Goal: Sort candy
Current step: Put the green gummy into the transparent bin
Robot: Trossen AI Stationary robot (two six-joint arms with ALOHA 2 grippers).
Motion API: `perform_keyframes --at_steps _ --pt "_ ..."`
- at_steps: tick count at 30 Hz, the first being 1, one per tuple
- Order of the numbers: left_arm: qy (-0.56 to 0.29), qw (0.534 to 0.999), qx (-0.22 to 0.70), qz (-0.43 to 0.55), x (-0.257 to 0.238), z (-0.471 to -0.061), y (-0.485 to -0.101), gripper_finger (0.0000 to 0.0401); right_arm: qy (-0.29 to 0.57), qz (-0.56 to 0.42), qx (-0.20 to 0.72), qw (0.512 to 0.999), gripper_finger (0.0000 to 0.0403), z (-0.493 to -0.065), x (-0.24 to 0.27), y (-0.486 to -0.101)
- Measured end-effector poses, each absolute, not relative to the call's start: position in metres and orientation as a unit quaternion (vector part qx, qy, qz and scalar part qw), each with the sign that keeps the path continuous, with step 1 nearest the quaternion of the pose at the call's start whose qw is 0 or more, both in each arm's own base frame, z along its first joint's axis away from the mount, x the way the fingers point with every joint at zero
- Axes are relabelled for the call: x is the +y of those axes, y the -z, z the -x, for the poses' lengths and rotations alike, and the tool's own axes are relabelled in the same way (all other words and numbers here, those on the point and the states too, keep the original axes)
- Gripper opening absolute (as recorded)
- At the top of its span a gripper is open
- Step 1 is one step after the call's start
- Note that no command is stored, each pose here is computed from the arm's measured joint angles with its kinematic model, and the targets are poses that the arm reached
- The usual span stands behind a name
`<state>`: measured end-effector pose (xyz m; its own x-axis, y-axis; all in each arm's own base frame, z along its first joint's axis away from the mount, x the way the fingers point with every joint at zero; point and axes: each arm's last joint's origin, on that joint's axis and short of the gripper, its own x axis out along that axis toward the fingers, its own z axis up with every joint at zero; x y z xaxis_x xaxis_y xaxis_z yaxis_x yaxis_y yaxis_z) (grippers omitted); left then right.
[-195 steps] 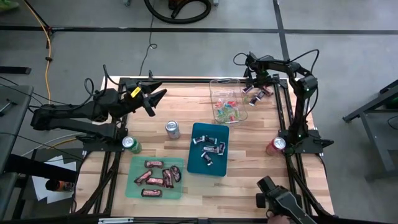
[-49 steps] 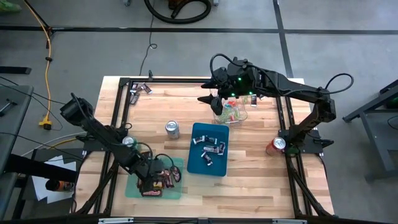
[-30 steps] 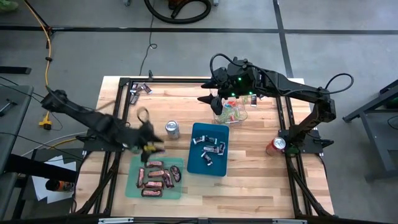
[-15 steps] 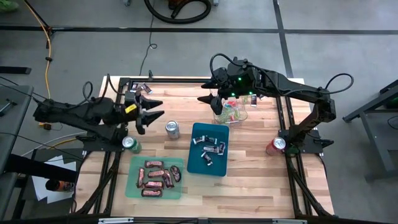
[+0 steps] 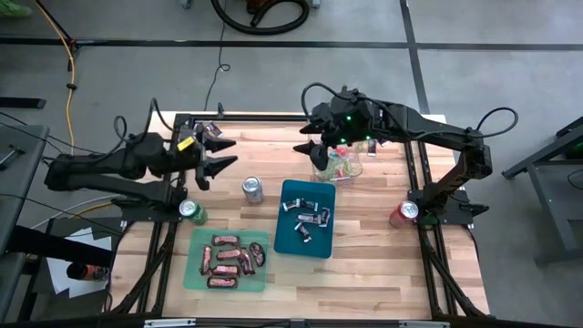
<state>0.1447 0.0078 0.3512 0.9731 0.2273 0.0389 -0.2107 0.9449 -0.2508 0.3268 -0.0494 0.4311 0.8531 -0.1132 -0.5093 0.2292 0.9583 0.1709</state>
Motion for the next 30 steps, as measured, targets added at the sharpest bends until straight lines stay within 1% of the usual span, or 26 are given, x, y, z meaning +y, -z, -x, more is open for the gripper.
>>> perform_keyframes --at_steps 2,6,8,10,14,17,20,24,27,30 --pt "-0.124 0.985 -0.027 0.12 0.012 -0.141 -0.35 0.0233 0.129 -0.125 0.271 0.946 0.0275 -0.324 -0.051 -0.428" --pt "-0.127 0.985 0.008 0.119 0.018 -0.14 -0.343 0.0233 0.271 -0.158 0.305 0.899 0.0275 -0.316 -0.057 -0.416" --pt "-0.127 0.984 0.021 0.119 0.021 -0.141 -0.341 0.0233 0.349 -0.17 0.325 0.862 0.0275 -0.31 -0.064 -0.407" --pt "-0.126 0.984 0.03 0.119 0.023 -0.144 -0.339 0.0233 0.409 -0.194 0.349 0.821 0.0275 -0.306 -0.075 -0.396" --pt "-0.133 0.983 0.039 0.117 0.026 -0.148 -0.336 0.0233 0.491 -0.222 0.426 0.727 0.0275 -0.29 -0.111 -0.373" --pt "-0.137 0.981 0.046 0.127 0.027 -0.151 -0.334 0.0233 0.539 -0.234 0.454 0.669 0.0275 -0.272 -0.151 -0.363" --pt "-0.138 0.981 0.05 0.13 0.027 -0.152 -0.333 0.0233 0.569 -0.256 0.46 0.632 0.0275 -0.251 -0.196 -0.356" --pt "-0.152 0.975 0.052 0.151 0.028 -0.151 -0.331 0.0233 0.573 -0.312 0.463 0.6 0.0275 -0.216 -0.246 -0.34" --pt "-0.165 0.973 0.055 0.153 0.029 -0.151 -0.33 0.0233 0.552 -0.372 0.457 0.59 0.0275 -0.191 -0.263 -0.315" --pt "-0.18 0.97 0.054 0.152 0.029 -0.151 -0.33 0.0233 0.531 -0.424 0.427 0.597 0.0275 -0.178 -0.262 -0.285"
